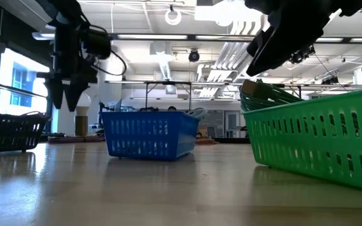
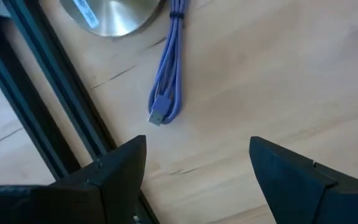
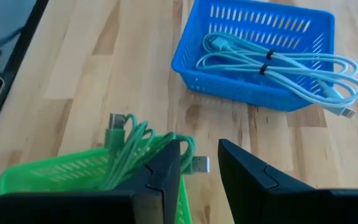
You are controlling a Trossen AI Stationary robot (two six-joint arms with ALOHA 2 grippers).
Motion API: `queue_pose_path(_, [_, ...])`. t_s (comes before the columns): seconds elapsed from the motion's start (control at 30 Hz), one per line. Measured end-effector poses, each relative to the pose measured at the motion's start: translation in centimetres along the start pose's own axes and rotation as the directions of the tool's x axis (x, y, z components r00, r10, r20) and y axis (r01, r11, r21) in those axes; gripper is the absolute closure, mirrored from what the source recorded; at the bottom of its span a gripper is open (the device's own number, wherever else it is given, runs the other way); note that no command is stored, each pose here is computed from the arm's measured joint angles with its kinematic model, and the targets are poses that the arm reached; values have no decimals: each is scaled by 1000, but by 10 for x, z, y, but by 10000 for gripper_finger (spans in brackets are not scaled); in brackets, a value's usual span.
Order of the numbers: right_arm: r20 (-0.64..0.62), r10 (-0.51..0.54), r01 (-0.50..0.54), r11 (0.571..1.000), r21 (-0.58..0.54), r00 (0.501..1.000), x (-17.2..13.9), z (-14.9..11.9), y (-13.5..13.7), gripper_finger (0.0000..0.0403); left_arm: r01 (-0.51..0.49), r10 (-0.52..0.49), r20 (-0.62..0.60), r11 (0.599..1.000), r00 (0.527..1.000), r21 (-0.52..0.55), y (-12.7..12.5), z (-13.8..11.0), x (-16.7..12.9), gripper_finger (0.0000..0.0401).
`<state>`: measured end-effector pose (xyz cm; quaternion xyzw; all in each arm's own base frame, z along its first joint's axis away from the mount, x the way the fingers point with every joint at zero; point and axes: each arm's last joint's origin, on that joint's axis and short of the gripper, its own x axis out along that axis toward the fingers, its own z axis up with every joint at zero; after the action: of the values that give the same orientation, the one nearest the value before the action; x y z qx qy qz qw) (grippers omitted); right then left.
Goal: Pick & Place USB Port
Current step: Put the blue USB cable into the black bin
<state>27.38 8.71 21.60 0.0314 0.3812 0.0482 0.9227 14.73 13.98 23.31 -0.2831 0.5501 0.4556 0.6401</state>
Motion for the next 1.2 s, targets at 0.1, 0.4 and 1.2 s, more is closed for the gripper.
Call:
queue_pose_path(0.1, [-15,4,-5,1000,-19,1000,0,0,-3,302,-19,19,-46,1000,999,11,-6,7,15,122])
queue_pose_path(0.4, [-64,-16,14,999,-36,998,0,-5,-8,302,-114,121,-152,992,981,50,-16,18,52,122])
queue_pose_path(1.2, [-52,-21,19,999,-42,998,0,-3,-8,302,-102,89,-157,991,984,-83,5,35,73,122])
